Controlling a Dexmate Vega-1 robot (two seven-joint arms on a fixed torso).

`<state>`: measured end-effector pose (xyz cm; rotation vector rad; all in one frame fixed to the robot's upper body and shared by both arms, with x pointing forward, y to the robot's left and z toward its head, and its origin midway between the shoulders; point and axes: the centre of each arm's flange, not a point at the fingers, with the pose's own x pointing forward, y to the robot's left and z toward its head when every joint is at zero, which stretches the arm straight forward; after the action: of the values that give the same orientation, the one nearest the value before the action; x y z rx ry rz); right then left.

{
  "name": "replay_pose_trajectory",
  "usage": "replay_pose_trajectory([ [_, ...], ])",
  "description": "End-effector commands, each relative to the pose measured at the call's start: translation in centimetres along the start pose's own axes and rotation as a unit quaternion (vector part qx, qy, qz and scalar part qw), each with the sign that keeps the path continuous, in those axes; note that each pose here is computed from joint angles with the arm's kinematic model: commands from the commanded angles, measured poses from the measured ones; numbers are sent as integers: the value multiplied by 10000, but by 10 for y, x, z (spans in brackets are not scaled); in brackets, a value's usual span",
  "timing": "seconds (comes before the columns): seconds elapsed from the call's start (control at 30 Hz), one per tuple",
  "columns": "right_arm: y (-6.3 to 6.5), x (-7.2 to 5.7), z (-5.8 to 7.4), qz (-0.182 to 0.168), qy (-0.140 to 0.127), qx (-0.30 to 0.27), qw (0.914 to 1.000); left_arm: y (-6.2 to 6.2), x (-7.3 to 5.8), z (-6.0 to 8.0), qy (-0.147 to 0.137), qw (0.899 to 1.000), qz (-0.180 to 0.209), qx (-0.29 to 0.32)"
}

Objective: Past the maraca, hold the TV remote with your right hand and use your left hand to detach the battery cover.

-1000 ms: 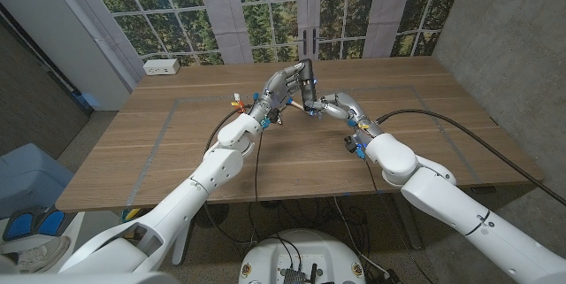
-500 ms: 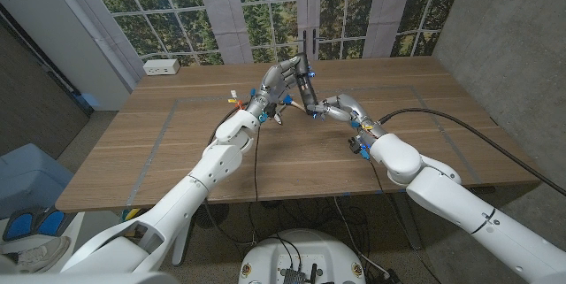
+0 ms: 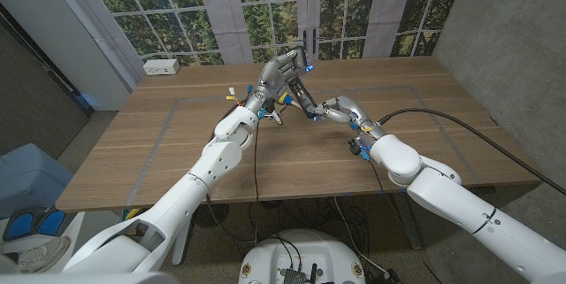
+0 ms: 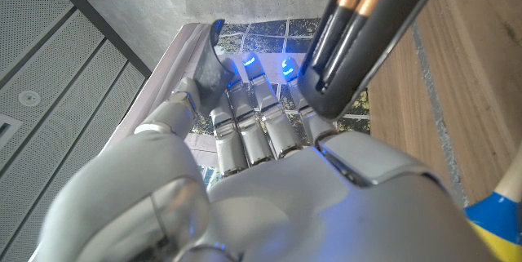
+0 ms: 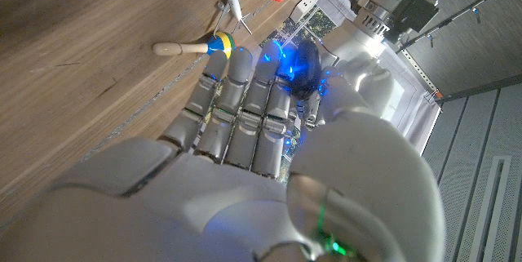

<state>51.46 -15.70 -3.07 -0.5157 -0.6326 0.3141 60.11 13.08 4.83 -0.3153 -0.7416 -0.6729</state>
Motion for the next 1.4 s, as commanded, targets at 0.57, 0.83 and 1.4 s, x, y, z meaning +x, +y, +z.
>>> replay_pose_trajectory([
  [0.57,-12,-2,-9,-442,234,-267,9984,-3,-22,35,-772,9786,613,1806],
  [0.83,-17,-3,-16,-682,366,-310,9965,-9,-33,41,-705,9645,632,2464],
  [1.4,-28,-15,-27,-1161,606,-527,9900,-9,-51,41,-199,9590,106,2824],
])
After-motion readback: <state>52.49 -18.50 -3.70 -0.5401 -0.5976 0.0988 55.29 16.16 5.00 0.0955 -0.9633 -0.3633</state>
